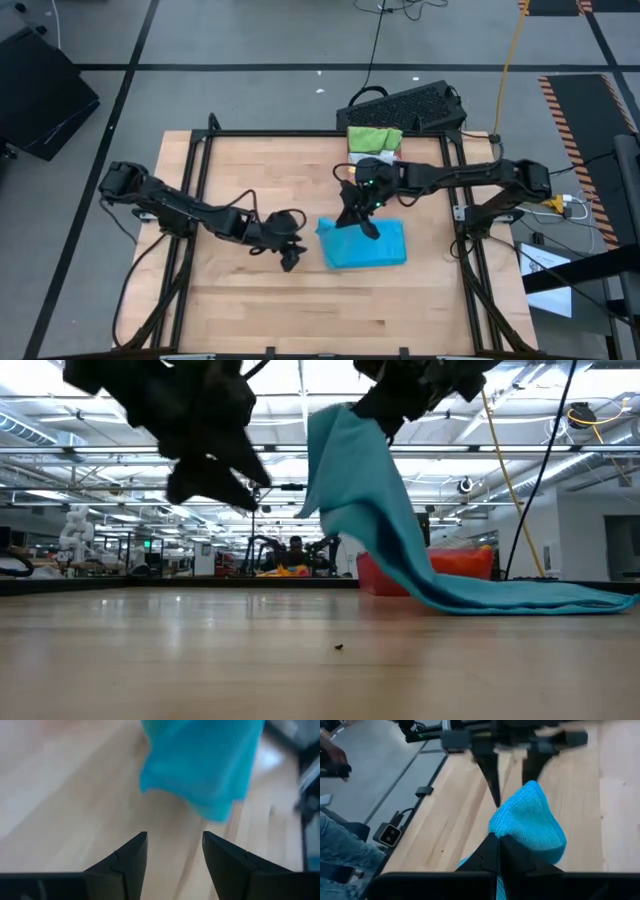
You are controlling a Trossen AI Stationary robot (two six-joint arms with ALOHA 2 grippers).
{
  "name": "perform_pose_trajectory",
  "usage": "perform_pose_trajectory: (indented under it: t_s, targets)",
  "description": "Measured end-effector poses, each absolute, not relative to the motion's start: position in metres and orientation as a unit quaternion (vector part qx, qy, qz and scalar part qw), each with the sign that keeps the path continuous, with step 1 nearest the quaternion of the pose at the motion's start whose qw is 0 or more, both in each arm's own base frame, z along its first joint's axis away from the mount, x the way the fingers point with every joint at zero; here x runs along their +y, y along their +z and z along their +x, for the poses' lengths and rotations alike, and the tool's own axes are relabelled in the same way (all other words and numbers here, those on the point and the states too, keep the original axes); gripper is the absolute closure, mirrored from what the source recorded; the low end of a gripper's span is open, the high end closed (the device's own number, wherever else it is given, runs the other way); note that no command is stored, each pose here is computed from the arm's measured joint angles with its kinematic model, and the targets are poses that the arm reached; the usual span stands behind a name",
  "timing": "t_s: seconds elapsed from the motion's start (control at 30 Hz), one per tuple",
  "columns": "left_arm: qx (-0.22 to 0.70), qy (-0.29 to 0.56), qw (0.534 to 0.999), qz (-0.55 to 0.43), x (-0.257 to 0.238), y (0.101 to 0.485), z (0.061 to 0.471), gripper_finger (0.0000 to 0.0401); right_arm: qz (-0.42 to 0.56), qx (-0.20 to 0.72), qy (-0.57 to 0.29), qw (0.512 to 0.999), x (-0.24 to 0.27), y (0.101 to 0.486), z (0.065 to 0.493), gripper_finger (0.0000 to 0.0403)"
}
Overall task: Fold microfiber towels
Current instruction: Fold the blue microfiber cloth
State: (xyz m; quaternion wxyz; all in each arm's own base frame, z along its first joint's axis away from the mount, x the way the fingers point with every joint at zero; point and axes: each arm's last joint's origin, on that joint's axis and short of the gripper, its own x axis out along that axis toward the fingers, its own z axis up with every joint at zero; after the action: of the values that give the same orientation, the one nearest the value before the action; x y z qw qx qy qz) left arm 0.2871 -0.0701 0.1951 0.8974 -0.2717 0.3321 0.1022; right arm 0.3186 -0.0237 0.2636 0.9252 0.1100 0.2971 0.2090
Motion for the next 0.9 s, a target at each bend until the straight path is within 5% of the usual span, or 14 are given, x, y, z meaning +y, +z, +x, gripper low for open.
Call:
perform_pose_trajectory:
  t_s: [0.37, 0.6, 0.9]
  targets:
    - [0.087, 0.108, 0.938, -0.318, -0.043, 0.203, 0.295, 0.0195, 0.104, 0.29, 0.158, 0.938, -0.022, 0.299, 0.283, 0.0402]
    - [0.056, 0.122, 0.935, -0.329, -0.029, 0.208, 0.298, 0.0166, 0.094, 0.243, 0.11, 0.959, -0.021, 0.33, 0.255, 0.0403]
    - [0.017, 0.117, 0.922, -0.369, -0.006, 0.21, 0.304, 0.0179, 0.083, 0.167, 0.098, 0.978, -0.019, 0.358, 0.234, 0.0403]
